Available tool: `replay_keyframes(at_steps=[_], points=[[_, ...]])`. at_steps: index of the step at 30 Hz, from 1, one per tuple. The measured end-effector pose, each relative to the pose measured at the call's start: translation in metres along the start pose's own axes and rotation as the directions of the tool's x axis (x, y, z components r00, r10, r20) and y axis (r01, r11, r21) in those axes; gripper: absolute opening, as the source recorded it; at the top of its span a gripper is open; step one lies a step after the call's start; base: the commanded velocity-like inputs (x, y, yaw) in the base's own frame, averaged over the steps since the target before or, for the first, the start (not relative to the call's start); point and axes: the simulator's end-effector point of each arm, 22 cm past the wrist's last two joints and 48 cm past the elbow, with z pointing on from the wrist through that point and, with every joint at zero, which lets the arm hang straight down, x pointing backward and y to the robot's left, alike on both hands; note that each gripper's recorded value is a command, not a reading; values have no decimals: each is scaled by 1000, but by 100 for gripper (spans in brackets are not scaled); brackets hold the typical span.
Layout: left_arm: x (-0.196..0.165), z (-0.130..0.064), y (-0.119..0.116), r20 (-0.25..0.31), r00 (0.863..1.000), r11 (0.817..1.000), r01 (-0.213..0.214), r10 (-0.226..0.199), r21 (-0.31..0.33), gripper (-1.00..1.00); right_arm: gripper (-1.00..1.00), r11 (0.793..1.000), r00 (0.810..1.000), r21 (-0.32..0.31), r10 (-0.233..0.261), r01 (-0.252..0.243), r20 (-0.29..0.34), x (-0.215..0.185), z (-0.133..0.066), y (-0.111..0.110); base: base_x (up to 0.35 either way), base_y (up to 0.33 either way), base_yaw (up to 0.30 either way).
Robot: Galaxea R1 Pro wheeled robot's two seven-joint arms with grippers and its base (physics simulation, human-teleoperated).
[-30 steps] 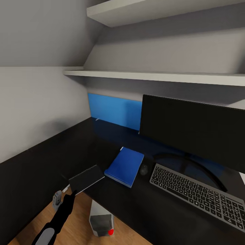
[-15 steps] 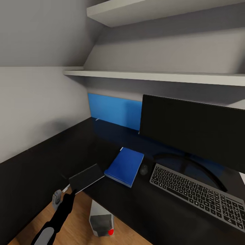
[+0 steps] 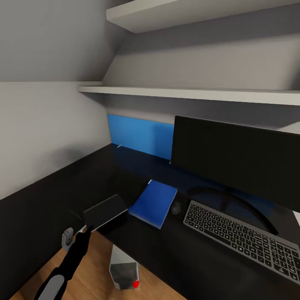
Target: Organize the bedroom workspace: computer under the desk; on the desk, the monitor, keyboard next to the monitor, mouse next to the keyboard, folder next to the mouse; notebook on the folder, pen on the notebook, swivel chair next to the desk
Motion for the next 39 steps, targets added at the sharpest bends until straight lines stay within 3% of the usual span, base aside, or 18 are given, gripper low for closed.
replay_keyframes(at_steps=[10, 21, 27, 39], points=[[11, 5, -48, -4, 1000, 997, -5, 6, 81, -100, 100, 1000, 1000, -2, 0, 0, 1, 0, 0, 1, 0, 0, 0], [47, 20, -91, -14, 998, 998, 56, -56, 36, -100, 100, 1000, 1000, 1, 2, -2, 2, 0, 0, 1, 0, 0, 0], [60, 38, -118, 27, 995, 995, 94, -95, 38, -100, 100, 1000, 1000, 1, 1, -1, 2, 0, 0, 1, 0, 0, 0], [102, 62, -136, 11, 996, 994, 85, -84, -66, -100, 100, 1000, 1000, 2, 0, 0, 1, 0, 0, 0, 0, 0, -6]])
